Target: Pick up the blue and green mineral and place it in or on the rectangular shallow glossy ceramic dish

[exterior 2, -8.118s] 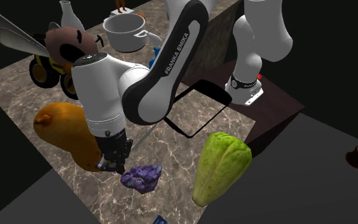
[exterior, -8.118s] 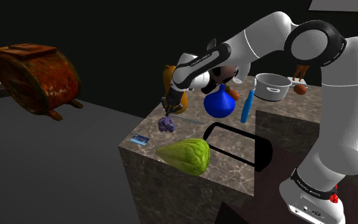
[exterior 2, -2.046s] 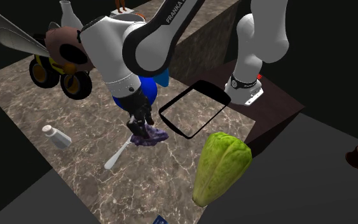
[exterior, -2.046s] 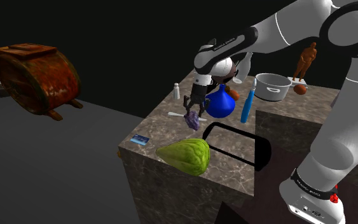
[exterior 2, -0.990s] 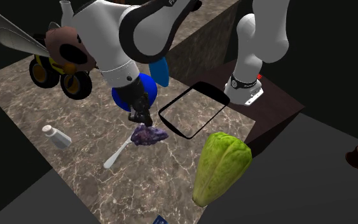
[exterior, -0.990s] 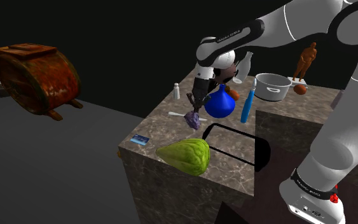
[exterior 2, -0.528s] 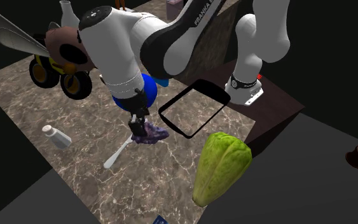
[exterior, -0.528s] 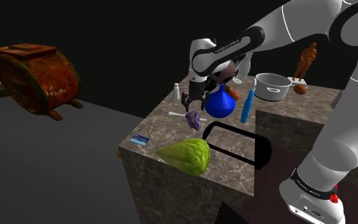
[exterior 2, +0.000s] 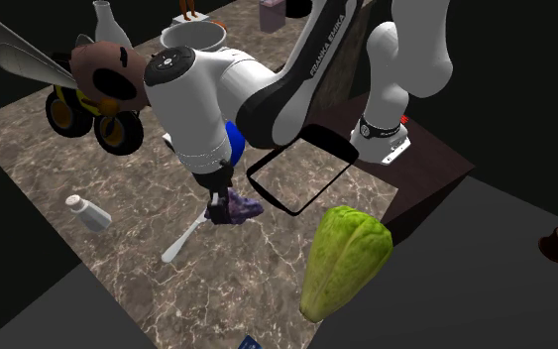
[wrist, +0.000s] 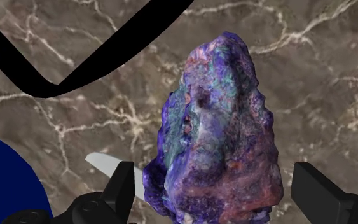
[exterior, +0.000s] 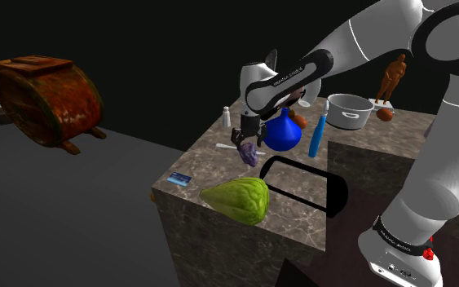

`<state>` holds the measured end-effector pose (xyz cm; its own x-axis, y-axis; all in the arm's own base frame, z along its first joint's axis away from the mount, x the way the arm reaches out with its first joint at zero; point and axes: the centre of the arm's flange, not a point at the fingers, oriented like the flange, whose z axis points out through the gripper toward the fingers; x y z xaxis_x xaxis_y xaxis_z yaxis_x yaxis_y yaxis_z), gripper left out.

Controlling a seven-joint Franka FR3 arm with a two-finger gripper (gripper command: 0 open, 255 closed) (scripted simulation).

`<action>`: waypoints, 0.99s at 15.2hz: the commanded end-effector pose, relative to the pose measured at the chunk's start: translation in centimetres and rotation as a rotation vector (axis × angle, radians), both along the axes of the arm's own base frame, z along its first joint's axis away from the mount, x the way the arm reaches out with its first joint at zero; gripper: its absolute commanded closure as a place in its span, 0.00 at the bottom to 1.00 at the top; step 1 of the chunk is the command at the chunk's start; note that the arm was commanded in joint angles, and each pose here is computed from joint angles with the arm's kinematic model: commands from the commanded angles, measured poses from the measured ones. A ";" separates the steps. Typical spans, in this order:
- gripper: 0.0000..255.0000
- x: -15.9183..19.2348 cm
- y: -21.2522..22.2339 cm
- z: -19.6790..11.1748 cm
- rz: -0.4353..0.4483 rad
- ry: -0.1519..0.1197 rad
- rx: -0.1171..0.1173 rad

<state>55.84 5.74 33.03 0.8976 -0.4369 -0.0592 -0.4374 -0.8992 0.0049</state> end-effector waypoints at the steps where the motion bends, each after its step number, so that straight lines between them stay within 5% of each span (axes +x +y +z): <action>1: 0.00 0.0 -0.1 -0.3 0.000 -0.001 0.000; 7: 0.00 0.0 -0.1 -0.3 0.000 -0.001 0.000; 8: 1.00 0.0 -0.1 -0.3 0.000 -0.001 0.000; 15: 1.00 0.0 -0.1 -0.3 0.000 -0.001 0.000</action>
<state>55.85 5.65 32.87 0.8977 -0.4370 -0.0558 -0.4375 -0.8992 0.0035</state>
